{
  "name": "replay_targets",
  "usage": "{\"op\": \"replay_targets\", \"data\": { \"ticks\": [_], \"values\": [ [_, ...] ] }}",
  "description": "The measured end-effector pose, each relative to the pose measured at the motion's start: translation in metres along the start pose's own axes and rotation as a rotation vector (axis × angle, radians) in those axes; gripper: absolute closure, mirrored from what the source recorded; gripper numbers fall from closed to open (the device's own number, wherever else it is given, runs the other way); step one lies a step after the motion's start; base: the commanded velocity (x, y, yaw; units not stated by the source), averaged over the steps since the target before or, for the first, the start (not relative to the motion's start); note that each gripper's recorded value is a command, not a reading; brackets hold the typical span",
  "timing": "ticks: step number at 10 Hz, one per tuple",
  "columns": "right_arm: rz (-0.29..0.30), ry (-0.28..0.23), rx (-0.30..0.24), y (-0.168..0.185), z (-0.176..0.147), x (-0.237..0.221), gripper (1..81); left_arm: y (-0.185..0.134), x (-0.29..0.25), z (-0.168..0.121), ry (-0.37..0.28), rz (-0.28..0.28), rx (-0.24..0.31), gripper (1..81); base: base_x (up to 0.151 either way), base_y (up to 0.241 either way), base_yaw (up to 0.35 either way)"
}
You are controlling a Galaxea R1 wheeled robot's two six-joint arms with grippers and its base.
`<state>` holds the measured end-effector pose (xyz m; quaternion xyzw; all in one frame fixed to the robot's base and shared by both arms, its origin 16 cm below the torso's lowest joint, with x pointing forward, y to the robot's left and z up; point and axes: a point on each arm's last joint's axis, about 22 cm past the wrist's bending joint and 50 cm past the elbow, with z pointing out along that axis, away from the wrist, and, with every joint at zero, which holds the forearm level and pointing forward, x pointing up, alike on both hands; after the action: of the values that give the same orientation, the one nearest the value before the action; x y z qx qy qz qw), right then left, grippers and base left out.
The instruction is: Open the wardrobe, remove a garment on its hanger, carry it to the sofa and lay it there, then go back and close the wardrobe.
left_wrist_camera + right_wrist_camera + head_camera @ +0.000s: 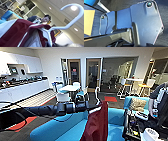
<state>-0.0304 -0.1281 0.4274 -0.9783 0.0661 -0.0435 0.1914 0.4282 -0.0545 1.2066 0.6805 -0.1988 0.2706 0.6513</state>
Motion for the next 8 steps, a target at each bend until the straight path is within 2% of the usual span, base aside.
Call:
{"op": "replay_targets", "data": {
  "ticks": [5,8],
  "values": [
    [0.003,-0.007,-0.001,0.001,0.000,-0.005,1.0,-0.003,0.000,0.000,0.000,-0.004,0.003,81.1,0.000,0.000,0.000],
    [0.013,-0.028,-0.005,0.002,-0.002,-0.012,1.0,-0.021,-0.009,0.010,-0.019,-0.036,-0.008,81.1,0.000,0.000,0.000]
  ]
}}
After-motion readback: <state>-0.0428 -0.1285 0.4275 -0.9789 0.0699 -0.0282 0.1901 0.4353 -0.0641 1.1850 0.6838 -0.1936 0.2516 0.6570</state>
